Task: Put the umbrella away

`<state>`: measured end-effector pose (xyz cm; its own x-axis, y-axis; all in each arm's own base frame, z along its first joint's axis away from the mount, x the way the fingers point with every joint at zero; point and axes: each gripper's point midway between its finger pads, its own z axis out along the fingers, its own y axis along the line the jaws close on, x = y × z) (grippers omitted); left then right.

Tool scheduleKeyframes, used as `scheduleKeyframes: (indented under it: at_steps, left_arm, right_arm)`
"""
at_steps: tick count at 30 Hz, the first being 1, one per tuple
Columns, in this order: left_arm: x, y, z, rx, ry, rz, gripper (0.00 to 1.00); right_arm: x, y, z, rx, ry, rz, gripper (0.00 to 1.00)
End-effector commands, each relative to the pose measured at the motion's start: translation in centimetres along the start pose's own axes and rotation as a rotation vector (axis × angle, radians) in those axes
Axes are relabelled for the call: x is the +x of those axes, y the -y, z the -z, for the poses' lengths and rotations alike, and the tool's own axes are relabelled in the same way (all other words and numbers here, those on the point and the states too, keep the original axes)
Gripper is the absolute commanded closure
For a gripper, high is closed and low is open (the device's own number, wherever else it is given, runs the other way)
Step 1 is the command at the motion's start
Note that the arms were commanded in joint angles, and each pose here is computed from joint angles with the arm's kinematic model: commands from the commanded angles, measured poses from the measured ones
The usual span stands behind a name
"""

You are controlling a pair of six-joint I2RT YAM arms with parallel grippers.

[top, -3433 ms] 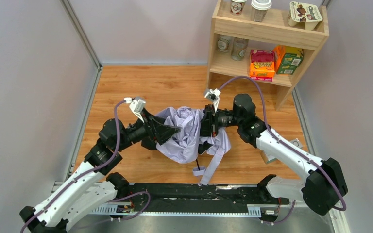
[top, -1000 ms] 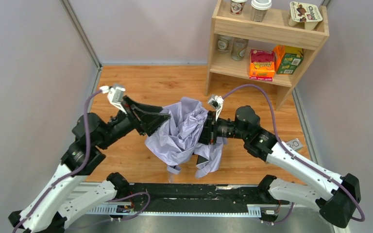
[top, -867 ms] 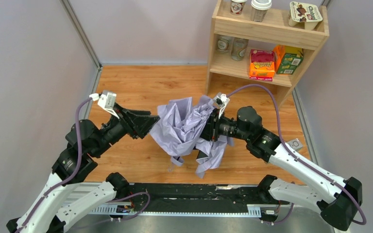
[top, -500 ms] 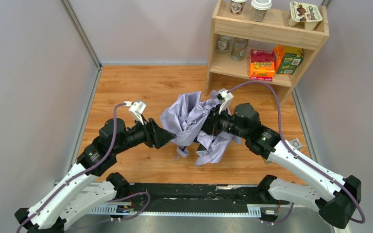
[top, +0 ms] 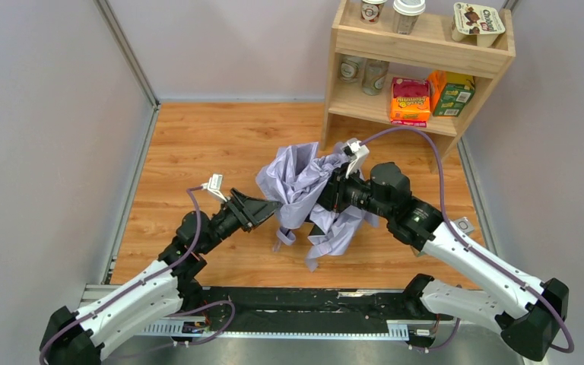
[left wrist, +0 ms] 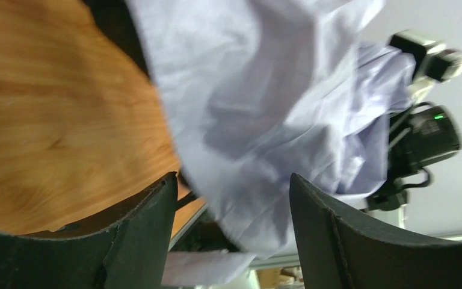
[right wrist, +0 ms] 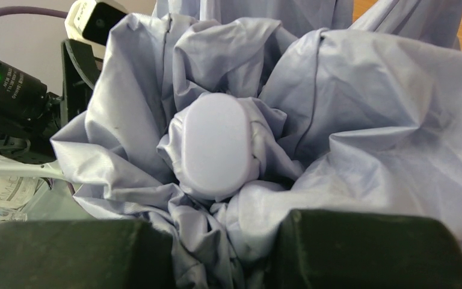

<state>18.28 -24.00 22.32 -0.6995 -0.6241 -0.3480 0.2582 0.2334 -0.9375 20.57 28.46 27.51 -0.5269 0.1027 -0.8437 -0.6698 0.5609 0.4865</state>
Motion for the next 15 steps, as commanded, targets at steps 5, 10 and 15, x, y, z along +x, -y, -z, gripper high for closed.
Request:
scheduleKeyframes:
  at_steps: [5,10,15]
  left_arm:
    - [-4.1,9.4,0.6,0.439,0.190,0.034,0.50]
    - [-3.9,9.4,1.9,0.457,0.203,-0.003,0.87]
    - [-4.6,8.2,5.2,0.375,0.265,-0.024,1.00]
  right_arm:
    - [-4.7,-2.7,1.0,-0.087,0.161,0.020,1.00]
    - [-4.6,-0.2,1.4,0.036,0.153,0.088,1.00]
    - [-3.1,3.0,2.3,0.157,0.092,0.196,1.00]
